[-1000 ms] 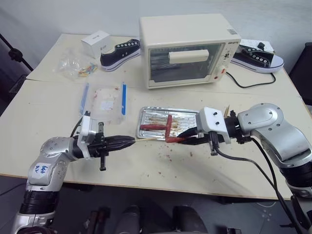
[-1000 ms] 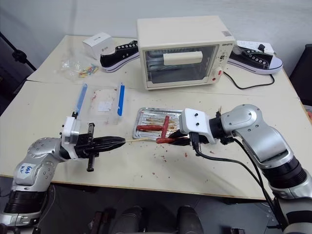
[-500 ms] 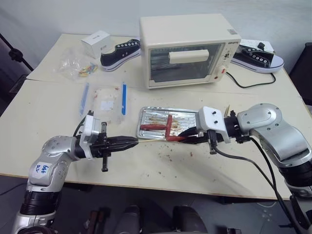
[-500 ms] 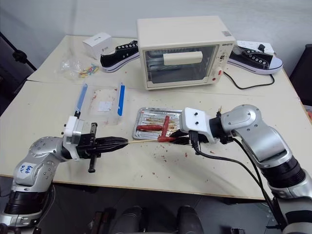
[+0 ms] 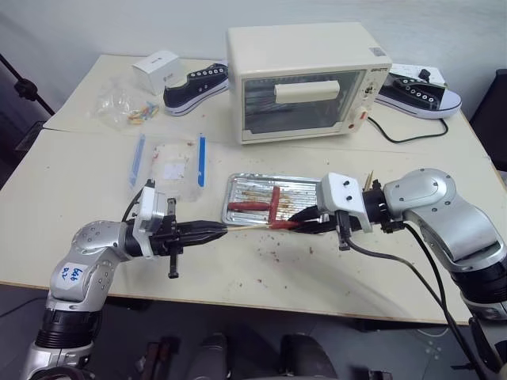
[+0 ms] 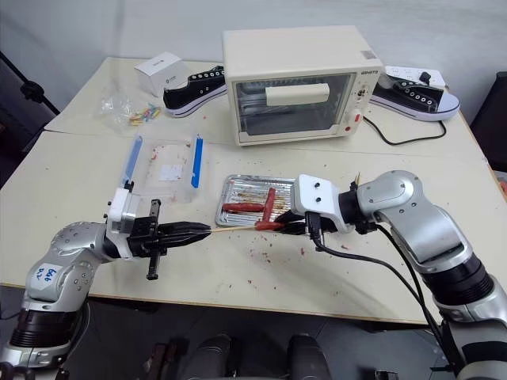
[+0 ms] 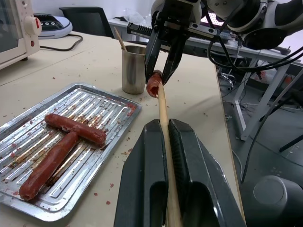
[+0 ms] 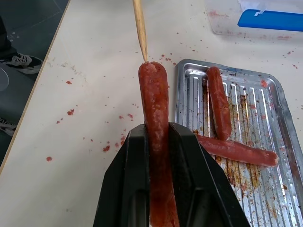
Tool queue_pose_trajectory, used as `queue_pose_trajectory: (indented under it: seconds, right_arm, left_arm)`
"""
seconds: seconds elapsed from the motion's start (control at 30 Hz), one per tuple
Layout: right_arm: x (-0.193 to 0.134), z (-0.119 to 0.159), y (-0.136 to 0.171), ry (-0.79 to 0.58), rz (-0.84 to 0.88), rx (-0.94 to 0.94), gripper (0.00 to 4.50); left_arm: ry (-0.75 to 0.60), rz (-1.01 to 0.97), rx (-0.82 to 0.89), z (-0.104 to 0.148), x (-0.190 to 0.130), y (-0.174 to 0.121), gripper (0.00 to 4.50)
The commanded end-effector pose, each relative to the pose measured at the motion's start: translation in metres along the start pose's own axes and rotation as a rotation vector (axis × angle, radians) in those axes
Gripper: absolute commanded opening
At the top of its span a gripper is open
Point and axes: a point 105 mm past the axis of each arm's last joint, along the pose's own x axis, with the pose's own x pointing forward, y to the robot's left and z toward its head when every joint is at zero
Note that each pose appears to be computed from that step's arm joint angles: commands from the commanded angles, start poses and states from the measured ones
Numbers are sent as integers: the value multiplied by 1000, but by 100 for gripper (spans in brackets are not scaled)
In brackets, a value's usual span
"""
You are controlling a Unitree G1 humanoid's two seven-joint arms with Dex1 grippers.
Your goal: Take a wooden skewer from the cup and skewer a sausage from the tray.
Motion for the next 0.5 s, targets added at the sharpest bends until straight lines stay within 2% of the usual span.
queue_pose_trajectory:
  seconds: [0.03,0.5]
  right_arm:
    - [-8,5,-3,9,-27,-38,64]
    - [-10,0,-5,18,-35,-32,64]
  left_arm:
    - [-3,-1,19,4,-2,0,0]
    - [11,14,10,0,-6,0,0]
